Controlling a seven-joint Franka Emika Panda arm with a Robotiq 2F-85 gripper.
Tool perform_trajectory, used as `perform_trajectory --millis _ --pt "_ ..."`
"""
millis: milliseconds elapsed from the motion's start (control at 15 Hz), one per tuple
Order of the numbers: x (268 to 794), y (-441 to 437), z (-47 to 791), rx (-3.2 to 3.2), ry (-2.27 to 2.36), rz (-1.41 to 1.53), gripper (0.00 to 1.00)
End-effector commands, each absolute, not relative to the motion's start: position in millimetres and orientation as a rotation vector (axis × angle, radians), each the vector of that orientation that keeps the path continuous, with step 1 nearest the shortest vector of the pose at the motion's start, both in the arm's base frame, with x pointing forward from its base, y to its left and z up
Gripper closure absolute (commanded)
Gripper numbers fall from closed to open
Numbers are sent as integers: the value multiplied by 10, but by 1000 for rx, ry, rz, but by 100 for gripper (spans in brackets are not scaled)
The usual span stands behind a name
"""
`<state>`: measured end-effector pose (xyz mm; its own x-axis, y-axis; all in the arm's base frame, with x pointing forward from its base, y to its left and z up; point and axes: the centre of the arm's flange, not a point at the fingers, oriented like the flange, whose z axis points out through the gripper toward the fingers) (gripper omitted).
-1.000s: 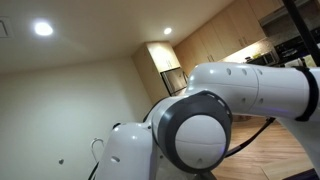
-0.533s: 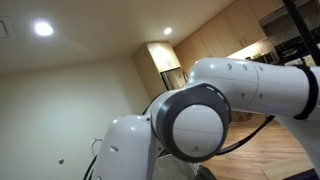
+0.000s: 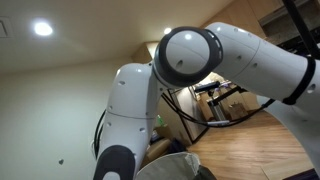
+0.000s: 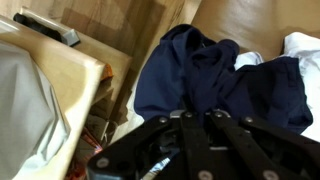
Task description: Pick up the dark blue clothing from the sofa and put it inside the laundry bag
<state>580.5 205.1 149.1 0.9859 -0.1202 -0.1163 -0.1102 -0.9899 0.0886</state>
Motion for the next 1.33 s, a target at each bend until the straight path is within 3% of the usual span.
perform_trajectory --millis 0,67,267,733,1267 --pt "5741 2020 1542 3047 -192 -192 91" --pt "5693 2010 1571 3046 -201 -197 98" --pt "5719 1914 1955 3063 -176 -200 98" --pt "5549 1027 3257 3201 -694 30 98" --pt "4680 65 4487 3168 -1257 348 98"
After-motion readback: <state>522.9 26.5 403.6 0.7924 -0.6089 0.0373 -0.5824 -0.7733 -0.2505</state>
